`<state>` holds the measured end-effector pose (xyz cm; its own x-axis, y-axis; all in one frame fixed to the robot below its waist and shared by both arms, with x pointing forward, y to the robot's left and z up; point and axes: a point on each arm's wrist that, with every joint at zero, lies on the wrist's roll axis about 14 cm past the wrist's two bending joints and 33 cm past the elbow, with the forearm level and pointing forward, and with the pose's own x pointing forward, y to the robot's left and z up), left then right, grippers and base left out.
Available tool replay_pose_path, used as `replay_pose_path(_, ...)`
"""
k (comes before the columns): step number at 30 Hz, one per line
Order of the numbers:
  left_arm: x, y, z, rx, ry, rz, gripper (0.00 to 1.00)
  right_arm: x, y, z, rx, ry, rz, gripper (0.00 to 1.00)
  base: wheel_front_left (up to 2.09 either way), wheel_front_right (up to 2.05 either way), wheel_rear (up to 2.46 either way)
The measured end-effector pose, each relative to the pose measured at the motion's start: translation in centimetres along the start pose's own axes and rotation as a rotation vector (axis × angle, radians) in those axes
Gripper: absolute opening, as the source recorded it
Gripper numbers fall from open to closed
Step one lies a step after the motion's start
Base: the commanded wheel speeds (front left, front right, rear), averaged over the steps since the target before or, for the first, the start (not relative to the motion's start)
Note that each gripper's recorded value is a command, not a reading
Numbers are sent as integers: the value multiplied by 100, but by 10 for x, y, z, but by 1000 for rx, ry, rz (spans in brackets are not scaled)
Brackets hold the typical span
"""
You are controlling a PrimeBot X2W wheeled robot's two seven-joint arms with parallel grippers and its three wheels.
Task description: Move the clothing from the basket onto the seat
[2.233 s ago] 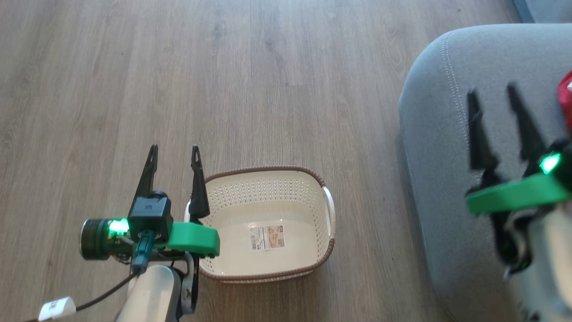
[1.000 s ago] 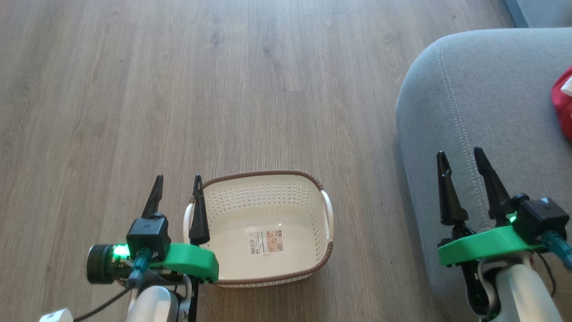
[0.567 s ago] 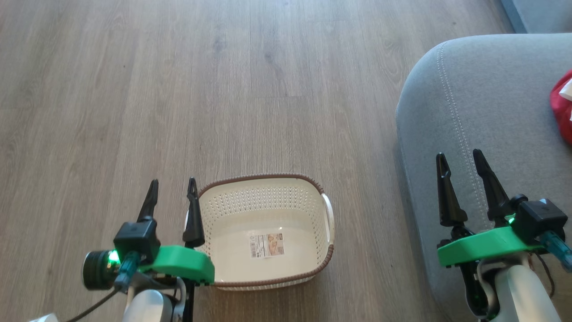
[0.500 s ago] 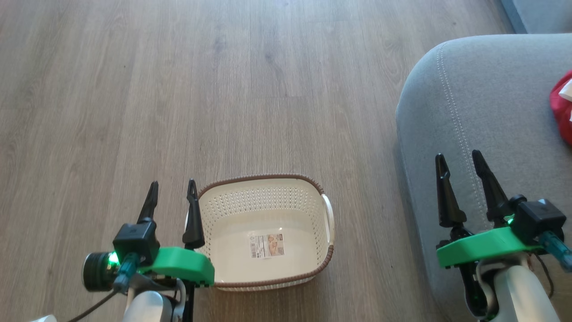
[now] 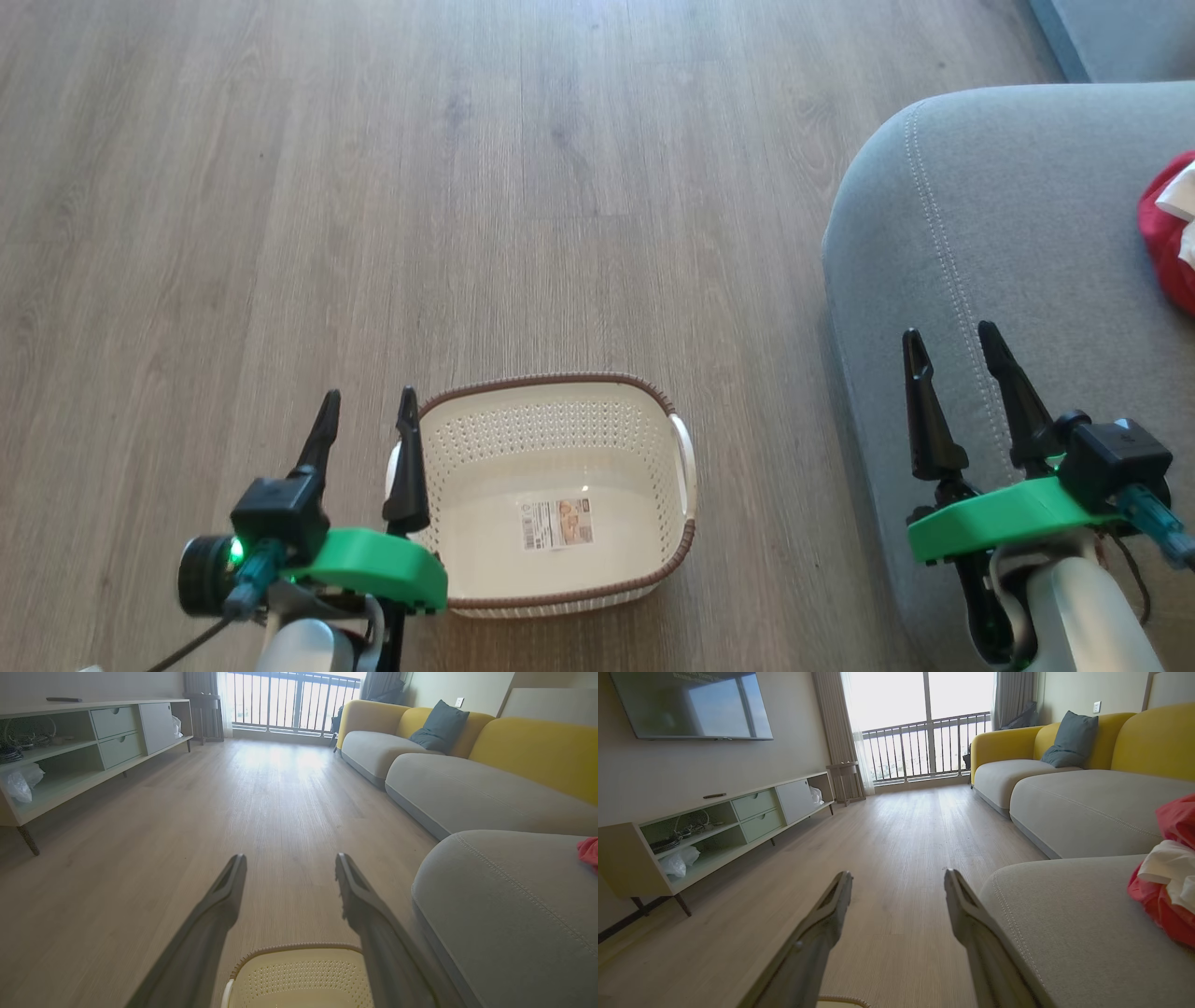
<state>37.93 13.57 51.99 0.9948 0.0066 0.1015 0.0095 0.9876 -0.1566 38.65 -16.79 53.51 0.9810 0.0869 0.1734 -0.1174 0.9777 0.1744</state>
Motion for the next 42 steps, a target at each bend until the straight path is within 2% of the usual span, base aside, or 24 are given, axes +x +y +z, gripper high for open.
replay_pose_path(12, -5, 3, -6, -56, 26, 2, 100, -2, -1, 4, -1, -10, -4, 100, 0, 0, 0)
replay_pose_path(13, -7, 4, -11, -57, 41, 6, 0, -3, -1, 1, -1, -1, -6, 0, 0, 0, 0)
replay_pose_path(20, -39, 18, -63, -49, 217, 51, 0, -33, -13, -49, 25, 169, -54, 0, 0, 0, 0)
replay_pose_path(42, -37, 27, -68, -290, 266, 106, 0, -33, -22, -50, 257, 175, -133, 0, 0, 0, 0)
